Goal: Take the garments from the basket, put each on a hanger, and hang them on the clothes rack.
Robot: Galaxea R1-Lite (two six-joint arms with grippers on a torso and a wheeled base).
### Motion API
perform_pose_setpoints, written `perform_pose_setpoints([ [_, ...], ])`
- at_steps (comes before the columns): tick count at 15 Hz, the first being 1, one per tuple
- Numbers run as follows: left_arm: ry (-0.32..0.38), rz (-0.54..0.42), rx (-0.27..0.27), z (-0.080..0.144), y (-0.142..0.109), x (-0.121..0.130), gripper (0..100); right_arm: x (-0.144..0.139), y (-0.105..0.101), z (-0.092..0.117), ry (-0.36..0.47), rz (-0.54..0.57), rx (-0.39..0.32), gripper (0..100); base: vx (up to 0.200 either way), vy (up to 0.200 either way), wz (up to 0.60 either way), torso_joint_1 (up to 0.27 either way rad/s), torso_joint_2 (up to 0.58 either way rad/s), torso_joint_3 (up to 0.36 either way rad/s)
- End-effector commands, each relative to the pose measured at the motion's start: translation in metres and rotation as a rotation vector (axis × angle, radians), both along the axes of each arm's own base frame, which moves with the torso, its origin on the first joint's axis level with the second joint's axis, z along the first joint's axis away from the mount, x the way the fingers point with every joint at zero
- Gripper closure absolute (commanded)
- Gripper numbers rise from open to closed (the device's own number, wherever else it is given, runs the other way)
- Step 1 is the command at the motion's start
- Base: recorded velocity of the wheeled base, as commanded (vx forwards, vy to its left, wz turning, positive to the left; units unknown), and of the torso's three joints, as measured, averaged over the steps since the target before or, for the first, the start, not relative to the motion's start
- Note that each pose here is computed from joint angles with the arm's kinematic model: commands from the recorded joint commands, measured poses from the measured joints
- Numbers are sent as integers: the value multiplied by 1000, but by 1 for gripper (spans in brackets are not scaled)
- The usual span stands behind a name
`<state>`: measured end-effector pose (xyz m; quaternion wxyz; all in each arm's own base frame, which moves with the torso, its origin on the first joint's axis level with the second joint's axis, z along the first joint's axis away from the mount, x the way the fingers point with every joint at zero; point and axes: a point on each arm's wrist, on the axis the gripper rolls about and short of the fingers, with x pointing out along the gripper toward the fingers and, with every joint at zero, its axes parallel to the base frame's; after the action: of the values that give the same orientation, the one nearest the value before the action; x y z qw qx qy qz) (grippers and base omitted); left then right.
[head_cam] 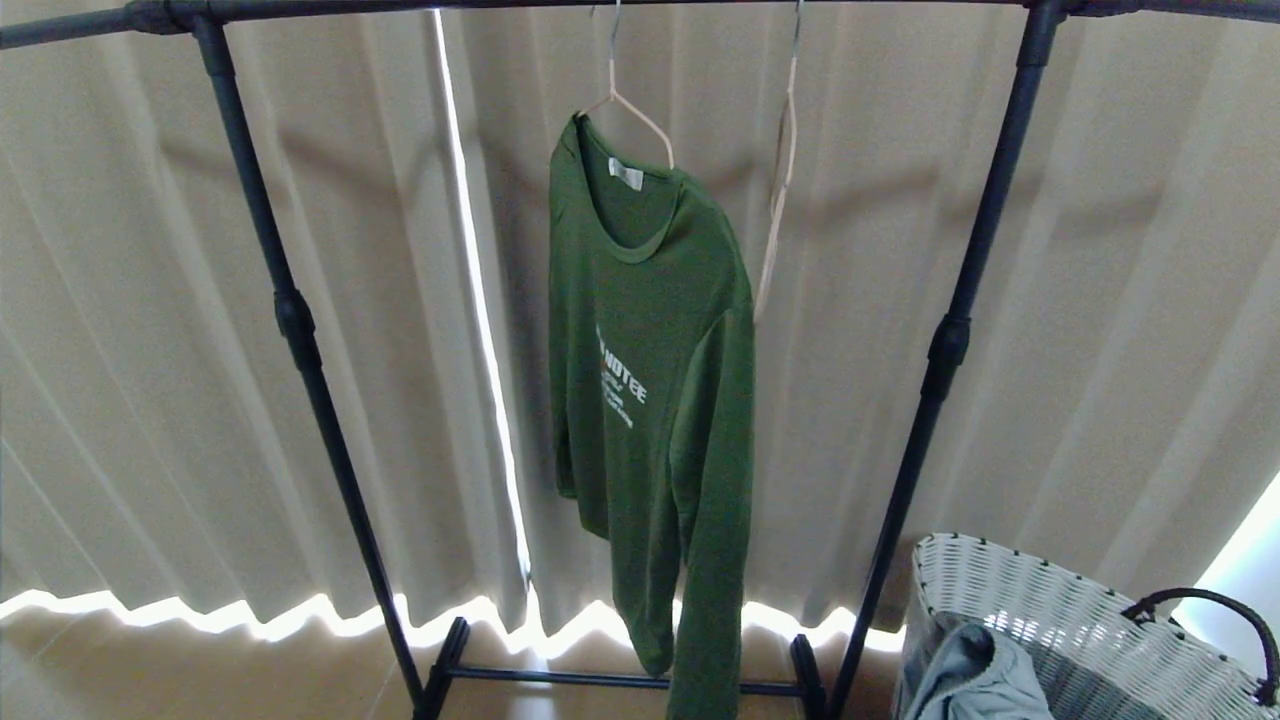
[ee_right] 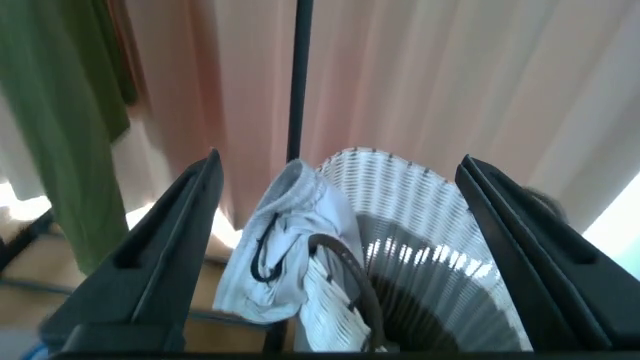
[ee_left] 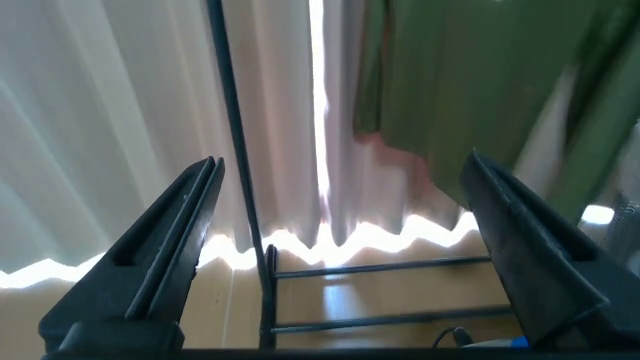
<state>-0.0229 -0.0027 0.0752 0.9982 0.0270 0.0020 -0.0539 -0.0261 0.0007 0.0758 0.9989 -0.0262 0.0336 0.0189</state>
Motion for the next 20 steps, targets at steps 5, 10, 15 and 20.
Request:
perform_pose_setpoints([
  [5,-5,-29,22,0,-1,0,0,41,1,57,460,63,-21,0,0,0,0,0,0,0],
  [10,-8,-37,28,1,-1,0,0,120,7,45,760,108,-132,0,0,0,0,0,0,0],
  [15,-7,-35,23,1,-1,0,0,183,11,11,907,162,-246,0,0,0,0,0,0,0],
  [20,-7,-34,22,1,-1,0,0,222,12,-17,991,104,-306,0,0,0,0,0,0,0],
])
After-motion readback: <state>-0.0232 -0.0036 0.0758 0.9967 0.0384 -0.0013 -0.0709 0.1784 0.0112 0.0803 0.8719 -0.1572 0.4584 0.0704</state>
